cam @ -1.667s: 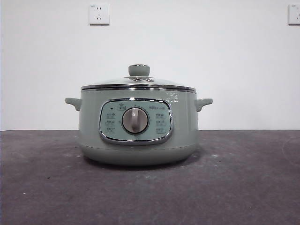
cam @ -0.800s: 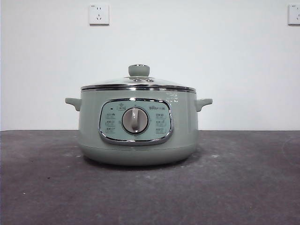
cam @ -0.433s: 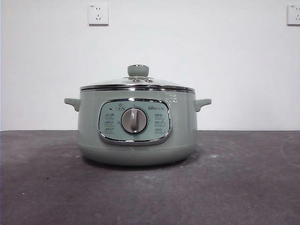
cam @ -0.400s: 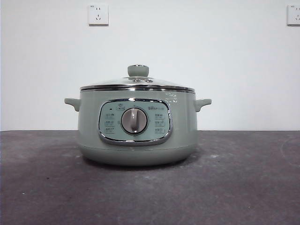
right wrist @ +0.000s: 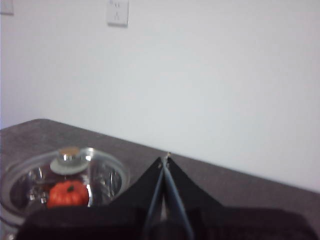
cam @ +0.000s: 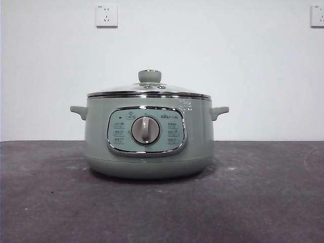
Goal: Pick up the pumpkin,open the lid,put the pumpkin in the pot,close the lid
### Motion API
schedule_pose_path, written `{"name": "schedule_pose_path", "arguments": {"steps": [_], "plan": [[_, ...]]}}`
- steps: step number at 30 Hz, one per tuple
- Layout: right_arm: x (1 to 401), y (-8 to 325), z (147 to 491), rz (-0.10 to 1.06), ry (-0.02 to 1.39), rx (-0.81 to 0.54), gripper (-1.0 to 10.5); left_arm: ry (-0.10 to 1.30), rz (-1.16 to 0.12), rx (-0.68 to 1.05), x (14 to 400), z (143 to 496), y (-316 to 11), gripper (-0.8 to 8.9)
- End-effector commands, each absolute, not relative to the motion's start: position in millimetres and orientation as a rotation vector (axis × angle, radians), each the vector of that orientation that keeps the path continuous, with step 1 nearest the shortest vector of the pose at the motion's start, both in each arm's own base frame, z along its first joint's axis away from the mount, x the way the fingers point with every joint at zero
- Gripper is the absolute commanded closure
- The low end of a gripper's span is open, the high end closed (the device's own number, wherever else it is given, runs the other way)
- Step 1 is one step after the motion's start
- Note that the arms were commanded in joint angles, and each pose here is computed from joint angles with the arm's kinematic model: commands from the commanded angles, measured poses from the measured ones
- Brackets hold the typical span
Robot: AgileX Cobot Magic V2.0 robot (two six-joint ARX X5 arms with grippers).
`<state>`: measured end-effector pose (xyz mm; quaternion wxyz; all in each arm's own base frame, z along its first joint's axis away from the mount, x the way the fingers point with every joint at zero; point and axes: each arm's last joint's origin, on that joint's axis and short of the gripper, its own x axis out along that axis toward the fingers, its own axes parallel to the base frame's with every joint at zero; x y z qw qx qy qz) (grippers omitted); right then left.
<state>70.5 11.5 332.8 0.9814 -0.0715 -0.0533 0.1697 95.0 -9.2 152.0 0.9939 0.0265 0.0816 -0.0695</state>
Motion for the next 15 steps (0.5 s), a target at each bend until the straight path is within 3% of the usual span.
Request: {"name": "schedule_pose_path", "arguments": {"steps": [1, 4, 8, 15], "plan": [[81.8, 11.4, 282.0, 0.336, -0.098, -0.079, 9.5, 0.175, -0.137, 0.047, 95.7, 147.0, -9.0, 8.17], [85.7, 11.3, 248.2, 0.328, -0.099, -0.035, 9.5, 0.175, -0.137, 0.047, 95.7, 147.0, -9.0, 8.17], [90.5, 8.3, 210.0, 0.216, -0.043, 0.047, 9.5, 0.175, -0.137, 0.047, 95.7, 147.0, -9.0, 8.17], [94.1, 7.5, 174.4, 0.184, 0.013, 0.066, 9.5, 0.175, -0.136, 0.047, 95.7, 147.0, -9.0, 8.17]]}}
